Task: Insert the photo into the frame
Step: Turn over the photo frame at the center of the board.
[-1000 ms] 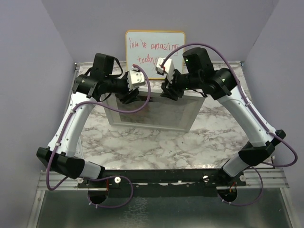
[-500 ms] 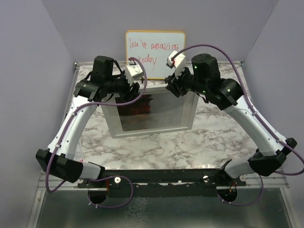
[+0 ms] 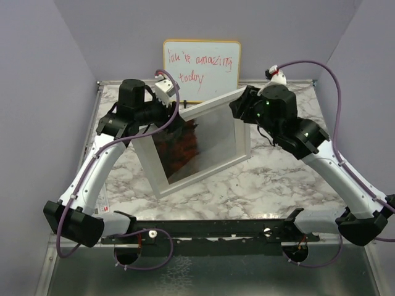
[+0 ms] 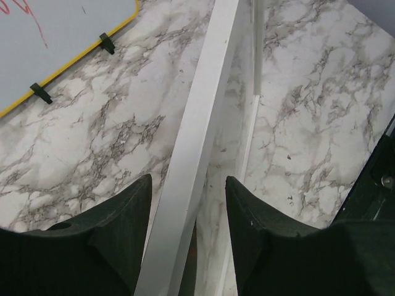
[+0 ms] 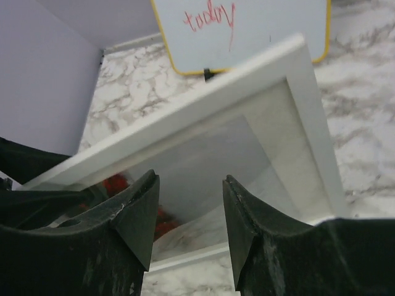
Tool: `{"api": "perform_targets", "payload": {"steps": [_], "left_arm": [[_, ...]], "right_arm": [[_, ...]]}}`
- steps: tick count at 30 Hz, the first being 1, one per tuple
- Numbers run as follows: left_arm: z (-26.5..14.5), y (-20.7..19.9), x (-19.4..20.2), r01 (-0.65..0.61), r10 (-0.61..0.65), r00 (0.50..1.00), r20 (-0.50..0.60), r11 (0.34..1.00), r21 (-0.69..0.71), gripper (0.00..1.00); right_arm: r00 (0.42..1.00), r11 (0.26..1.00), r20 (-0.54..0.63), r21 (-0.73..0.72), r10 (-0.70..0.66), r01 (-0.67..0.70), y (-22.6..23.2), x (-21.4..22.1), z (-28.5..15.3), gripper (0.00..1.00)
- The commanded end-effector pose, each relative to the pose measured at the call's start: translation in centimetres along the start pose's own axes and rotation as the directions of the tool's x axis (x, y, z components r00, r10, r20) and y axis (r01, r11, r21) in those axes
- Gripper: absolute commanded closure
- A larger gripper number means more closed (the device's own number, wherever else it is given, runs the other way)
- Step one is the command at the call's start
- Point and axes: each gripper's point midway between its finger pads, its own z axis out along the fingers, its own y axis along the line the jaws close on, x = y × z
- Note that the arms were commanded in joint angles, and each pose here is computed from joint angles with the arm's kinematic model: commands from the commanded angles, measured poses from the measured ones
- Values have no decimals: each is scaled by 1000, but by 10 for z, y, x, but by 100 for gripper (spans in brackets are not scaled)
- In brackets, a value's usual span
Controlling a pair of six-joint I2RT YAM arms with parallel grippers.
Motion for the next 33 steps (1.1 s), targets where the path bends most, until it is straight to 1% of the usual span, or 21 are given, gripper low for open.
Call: {"api": "perform_targets", "payload": {"steps": [1, 4, 7, 10, 12, 14, 19, 22, 24, 27, 31, 33], "left_arm": [[20, 20, 15, 65, -66, 997, -30, 997, -50, 78], [35, 34, 41, 70, -74, 993, -92, 996, -51, 80], [45, 49, 58, 96, -99, 989, -113, 995, -34, 83], [54, 64, 64, 115, -116, 990, -85, 993, -15, 83], [59, 72, 71, 146, -145, 986, -79, 989, 5, 83], [65, 75, 81, 180, -175, 981, -88, 983, 46, 83], [78, 81, 114, 219, -209, 972, -110, 971, 91, 83], [80, 86, 128, 227, -215, 969, -125, 970, 91, 82], [80, 94, 137, 238, -227, 964, -138, 968, 74, 80], [82, 106, 148, 275, -264, 953, -151, 960, 53, 74], [88, 111, 156, 310, -296, 943, -154, 948, 75, 68], [91, 115, 160, 309, -296, 942, -161, 949, 67, 62]], "right_arm": [[949, 950, -125, 156, 290, -270, -25, 68, 9, 50], [899, 910, -203, 237, 389, -340, -45, 119, 2, 50], [861, 858, -219, 360, 459, -366, -77, 161, -14, 50], [846, 827, -232, 442, 480, -348, -105, 193, -29, 49], [839, 825, -263, 464, 477, -323, -115, 210, -35, 48], [831, 810, -281, 505, 481, -299, -126, 226, -39, 48], [807, 778, -337, 587, 486, -223, -153, 268, -43, 48], [790, 776, -359, 592, 498, -220, -159, 285, -38, 48], [777, 775, -377, 594, 505, -215, -163, 295, -34, 48], [764, 788, -409, 581, 498, -203, -162, 304, -27, 45], [756, 812, -431, 541, 492, -220, -157, 309, -16, 44], [748, 819, -439, 523, 497, -237, -155, 312, -13, 43]]}}
